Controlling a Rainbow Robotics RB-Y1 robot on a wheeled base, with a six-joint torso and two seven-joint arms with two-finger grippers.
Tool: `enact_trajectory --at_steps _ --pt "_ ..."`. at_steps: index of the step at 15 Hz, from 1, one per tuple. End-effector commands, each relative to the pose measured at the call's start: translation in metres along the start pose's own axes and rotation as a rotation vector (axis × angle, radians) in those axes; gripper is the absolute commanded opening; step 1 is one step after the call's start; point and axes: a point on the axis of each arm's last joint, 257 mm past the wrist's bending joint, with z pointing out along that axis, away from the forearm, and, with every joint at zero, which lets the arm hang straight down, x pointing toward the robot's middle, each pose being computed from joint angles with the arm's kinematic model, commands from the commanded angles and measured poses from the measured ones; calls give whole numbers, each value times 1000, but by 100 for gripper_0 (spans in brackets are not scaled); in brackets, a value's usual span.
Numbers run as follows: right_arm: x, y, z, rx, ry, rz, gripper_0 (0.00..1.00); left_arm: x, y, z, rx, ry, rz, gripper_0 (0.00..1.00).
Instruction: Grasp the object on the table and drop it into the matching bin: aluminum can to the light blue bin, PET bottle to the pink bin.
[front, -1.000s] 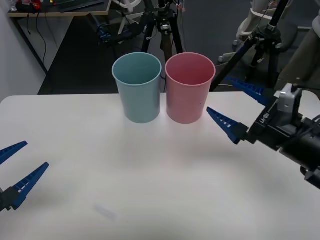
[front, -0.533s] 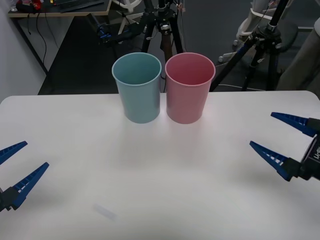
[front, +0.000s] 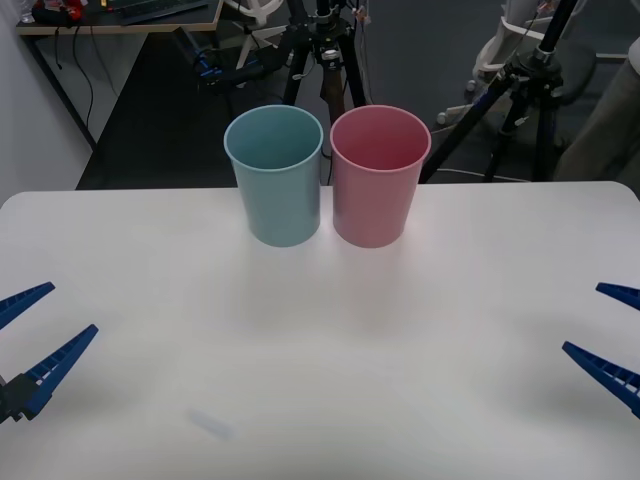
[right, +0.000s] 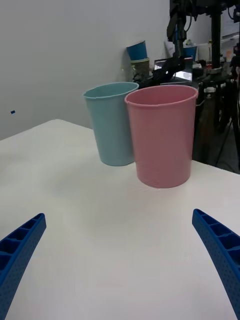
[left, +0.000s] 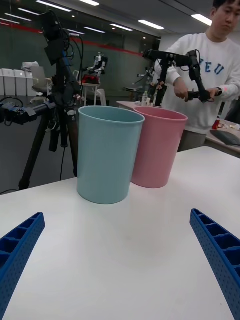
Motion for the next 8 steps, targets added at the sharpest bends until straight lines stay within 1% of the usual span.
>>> enact_trajectory --at_steps 1,4,5,8 --pt "7 -3 -22 39 19 14 100 0 0 0 0 0 0 100" --pt "6 -3 -35 51 24 13 100 0 0 0 0 0 0 100" --pt "5 -2 -35 52 16 16 100 0 0 0 0 0 0 100" --pt "6 -2 -36 53 15 15 100 0 0 0 0 0 0 100"
